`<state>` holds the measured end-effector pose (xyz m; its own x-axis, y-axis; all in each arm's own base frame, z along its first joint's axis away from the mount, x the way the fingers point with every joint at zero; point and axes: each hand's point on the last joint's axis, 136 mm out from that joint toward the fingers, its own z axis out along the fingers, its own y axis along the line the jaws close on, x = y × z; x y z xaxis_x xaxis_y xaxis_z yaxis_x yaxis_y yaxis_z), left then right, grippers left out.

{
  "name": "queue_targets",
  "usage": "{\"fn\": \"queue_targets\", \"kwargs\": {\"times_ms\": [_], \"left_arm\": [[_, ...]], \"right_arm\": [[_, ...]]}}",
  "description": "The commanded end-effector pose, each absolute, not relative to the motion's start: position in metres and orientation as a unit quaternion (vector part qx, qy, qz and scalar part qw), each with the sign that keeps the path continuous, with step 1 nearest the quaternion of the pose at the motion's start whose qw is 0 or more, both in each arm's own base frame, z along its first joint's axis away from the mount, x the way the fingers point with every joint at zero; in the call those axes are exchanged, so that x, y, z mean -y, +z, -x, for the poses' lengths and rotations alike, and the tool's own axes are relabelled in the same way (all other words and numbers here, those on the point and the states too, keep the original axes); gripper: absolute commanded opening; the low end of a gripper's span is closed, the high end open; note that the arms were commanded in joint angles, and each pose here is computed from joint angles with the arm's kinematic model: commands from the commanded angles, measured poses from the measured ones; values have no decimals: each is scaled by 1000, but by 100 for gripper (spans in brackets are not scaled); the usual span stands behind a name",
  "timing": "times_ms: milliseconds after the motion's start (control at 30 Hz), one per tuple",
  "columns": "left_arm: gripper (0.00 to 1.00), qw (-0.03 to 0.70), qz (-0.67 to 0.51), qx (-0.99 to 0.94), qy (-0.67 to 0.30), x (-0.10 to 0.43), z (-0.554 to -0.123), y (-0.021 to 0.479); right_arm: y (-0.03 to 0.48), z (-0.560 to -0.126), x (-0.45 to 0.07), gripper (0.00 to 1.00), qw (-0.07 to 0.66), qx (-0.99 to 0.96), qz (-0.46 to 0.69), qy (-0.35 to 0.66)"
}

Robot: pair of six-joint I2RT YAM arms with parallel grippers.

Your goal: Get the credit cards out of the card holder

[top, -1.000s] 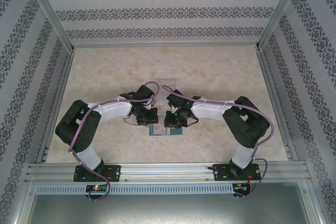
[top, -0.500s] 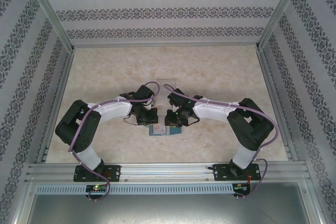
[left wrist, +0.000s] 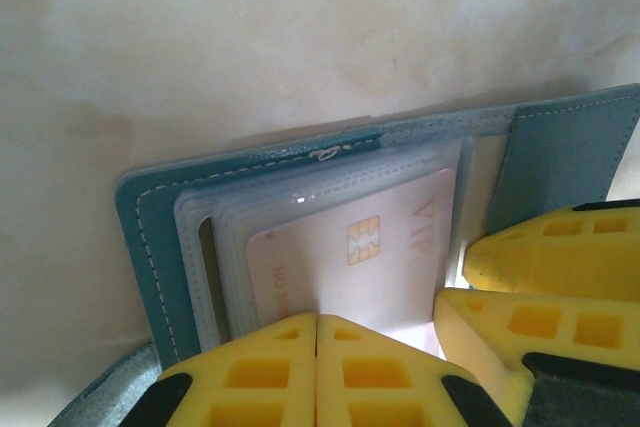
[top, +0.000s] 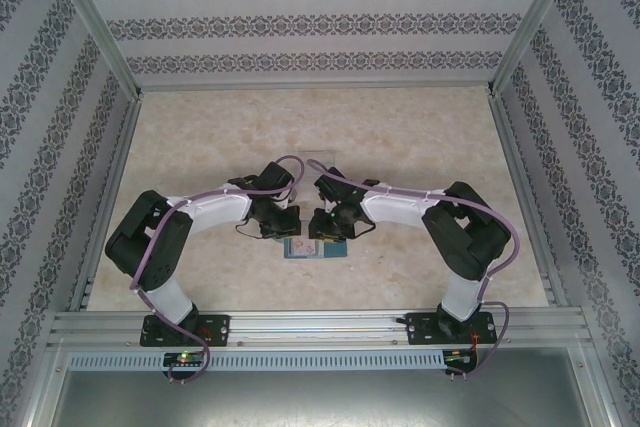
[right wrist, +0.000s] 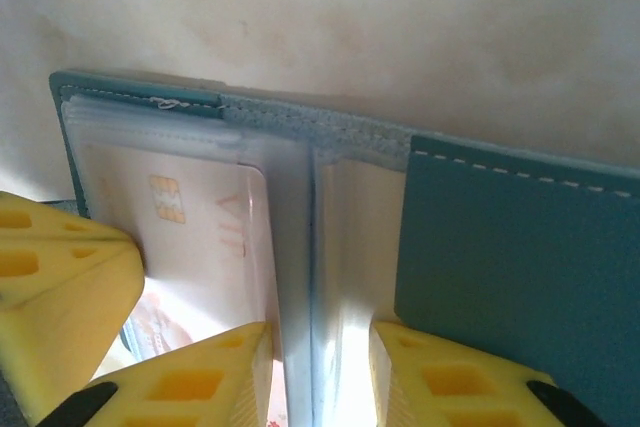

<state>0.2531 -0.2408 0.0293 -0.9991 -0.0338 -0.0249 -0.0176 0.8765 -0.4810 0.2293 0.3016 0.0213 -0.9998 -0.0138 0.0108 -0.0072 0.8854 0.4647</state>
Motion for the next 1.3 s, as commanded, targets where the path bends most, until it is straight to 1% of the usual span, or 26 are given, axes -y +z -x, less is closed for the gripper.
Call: {"fn": "queue_targets", "kwargs": {"times_ms": [0,300,433,633,767,900,1033,1167,1267], "left_arm": [[6,-3,12,-976,-217,231,-240,22],[7,-1,9,-976,-218,231,-240,24],[9,2,9,-976,-217,230,-241,27],[9,3,7,-977,-215,230,-242,28],[9,2,7,-976,-217,231,-242,27],[7,-1,4,-977,-215,231,-242,25],[7,-5,4,-978,-210,230,-240,20],[7,-5,5,-977,-212,231,-242,19],[7,-3,4,-977,-212,231,-242,20]], "right_arm": [[11,-225,-297,32,11,979,-10,-205],[5,-225,-279,26,4,988,-9,-154],[11,-226,-278,23,-1,988,-11,-155],[25,-228,-278,22,-14,987,-11,-162],[36,-231,-284,22,-21,983,-10,-183],[45,-234,-296,22,-27,973,-6,-229],[46,-234,-309,22,-11,961,0,-277],[34,-229,-307,26,8,964,-2,-264],[25,-229,-304,26,14,968,-3,-251]]}}
